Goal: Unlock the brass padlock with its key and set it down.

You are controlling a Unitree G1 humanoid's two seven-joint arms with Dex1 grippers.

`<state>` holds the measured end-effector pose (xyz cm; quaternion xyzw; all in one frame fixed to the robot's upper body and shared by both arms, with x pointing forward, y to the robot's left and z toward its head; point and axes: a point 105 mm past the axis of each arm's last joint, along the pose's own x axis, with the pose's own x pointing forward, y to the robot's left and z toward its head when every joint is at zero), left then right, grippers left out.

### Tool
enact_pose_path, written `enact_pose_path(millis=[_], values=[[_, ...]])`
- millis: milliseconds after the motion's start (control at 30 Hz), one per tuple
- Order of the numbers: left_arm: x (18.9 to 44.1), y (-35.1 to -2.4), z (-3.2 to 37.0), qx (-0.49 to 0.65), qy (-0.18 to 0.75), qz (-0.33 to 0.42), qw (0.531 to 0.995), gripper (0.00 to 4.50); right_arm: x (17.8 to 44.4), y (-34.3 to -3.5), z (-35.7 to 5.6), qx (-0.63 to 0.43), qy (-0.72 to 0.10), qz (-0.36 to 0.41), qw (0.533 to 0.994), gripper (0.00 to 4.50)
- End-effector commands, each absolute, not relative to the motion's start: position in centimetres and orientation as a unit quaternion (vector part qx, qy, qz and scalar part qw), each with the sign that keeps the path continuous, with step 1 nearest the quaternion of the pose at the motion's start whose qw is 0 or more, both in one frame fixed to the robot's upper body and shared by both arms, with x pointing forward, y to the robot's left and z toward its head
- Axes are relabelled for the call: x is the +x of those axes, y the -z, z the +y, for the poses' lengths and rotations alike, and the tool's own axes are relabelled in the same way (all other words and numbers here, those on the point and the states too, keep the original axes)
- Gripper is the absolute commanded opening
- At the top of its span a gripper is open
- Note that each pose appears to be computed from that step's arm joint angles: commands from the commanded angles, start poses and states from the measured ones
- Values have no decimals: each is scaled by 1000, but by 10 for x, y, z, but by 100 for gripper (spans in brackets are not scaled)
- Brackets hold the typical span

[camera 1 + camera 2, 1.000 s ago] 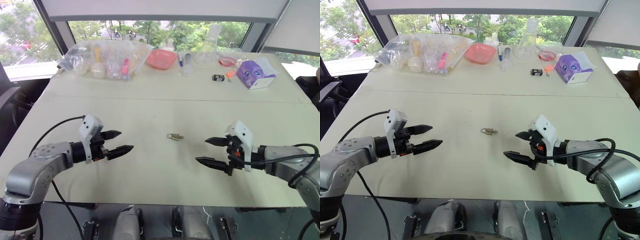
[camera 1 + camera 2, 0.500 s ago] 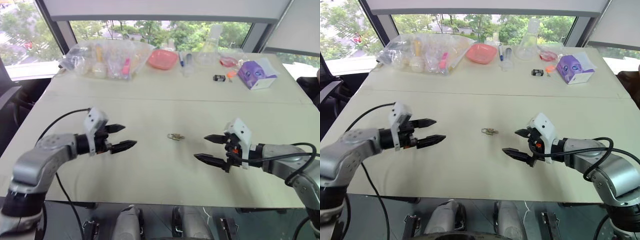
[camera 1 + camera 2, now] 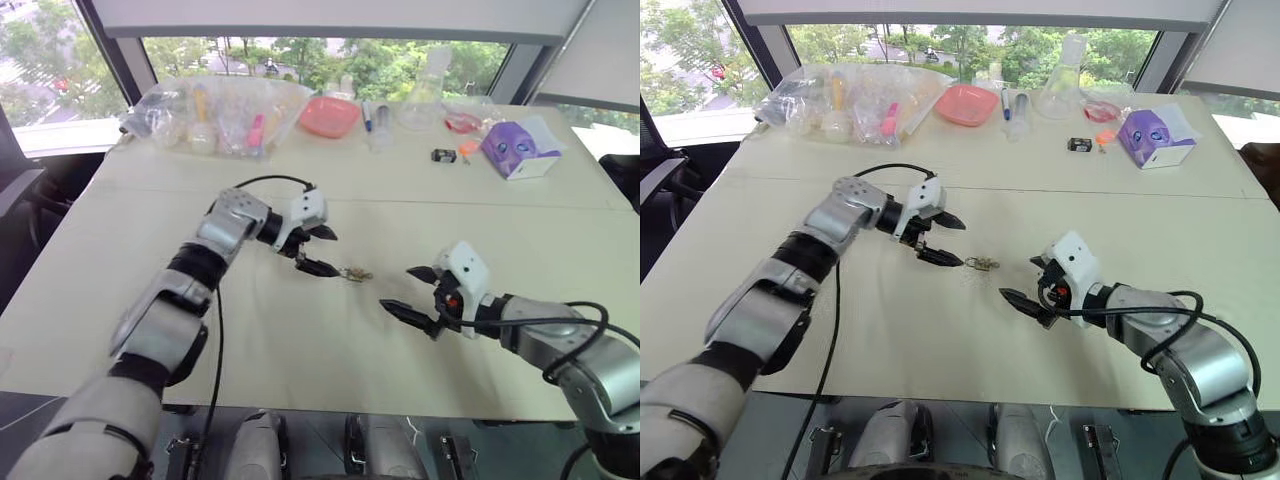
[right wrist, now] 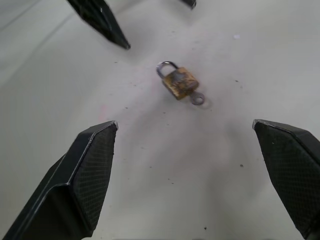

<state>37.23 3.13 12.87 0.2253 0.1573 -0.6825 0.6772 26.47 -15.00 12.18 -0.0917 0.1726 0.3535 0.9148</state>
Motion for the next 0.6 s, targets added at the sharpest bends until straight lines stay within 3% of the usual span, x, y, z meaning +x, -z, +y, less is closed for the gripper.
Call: enact_pose_path(millis=[33, 467, 600], values=[[373, -128, 16, 260, 697, 147, 652, 450, 260, -132, -147, -94, -335, 143, 927, 445], [368, -84, -2, 359, 684, 185, 608, 450, 257, -135, -148, -82, -302, 129, 941, 445], [363, -76, 2, 377, 690, 193, 587, 329, 257, -135, -147, -82, -302, 130, 941, 450]])
